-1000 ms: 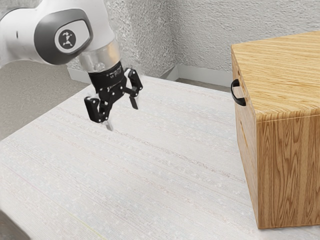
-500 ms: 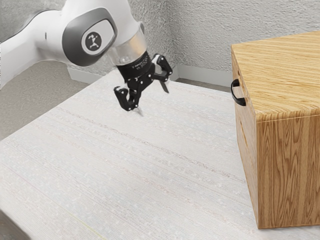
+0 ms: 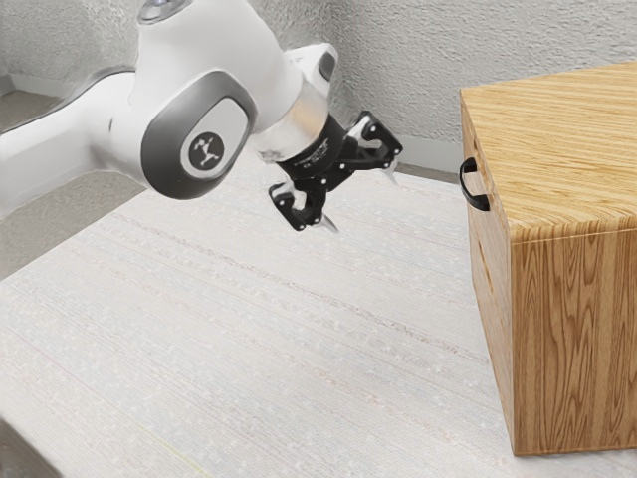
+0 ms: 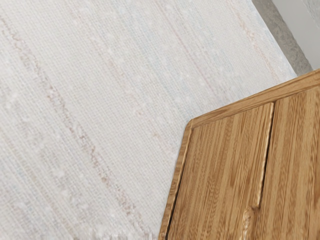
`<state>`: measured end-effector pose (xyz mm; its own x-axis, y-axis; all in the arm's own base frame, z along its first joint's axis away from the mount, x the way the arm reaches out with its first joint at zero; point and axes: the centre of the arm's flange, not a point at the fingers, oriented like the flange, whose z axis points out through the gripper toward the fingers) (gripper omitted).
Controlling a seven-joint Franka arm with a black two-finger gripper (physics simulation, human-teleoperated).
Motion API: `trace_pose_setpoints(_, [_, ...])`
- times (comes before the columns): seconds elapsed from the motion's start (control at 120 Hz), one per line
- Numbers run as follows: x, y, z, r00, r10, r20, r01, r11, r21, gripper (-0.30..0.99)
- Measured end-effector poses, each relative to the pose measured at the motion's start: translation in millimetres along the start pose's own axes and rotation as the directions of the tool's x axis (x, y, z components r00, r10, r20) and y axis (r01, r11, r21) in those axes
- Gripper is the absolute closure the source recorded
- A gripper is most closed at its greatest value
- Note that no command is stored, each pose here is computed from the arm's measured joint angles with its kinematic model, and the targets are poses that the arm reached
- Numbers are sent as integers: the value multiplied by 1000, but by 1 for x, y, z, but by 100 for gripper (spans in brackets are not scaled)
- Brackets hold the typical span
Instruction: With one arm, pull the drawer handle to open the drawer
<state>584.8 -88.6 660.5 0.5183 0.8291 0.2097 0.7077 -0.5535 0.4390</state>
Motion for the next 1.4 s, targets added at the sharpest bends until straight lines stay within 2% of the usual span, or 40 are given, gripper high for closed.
trace_pose_setpoints(0.183, [-61, 36, 0, 988, 151, 25, -147, 982, -118, 0])
trace_pose_setpoints(0.267, [-78, 33, -14, 984, 177, 36, -169, 973, -159, 1])
trace_pose_setpoints(0.308, [-64, 23, -20, 988, 154, 19, -149, 975, -163, 1])
trace_pose_setpoints(0.4, [17, -21, -28, 998, 26, -52, -33, 989, -143, 2])
trace_pose_setpoints(0.45, [31, -30, -30, 998, 6, -66, -16, 990, -141, 2])
trace_pose_setpoints(0.817, [22, -20, -8, 996, 77, -50, -83, 986, -143, 2])
trace_pose_setpoints(1.4, [-17, 14, 10, 975, 218, -52, -224, 954, -198, 2])
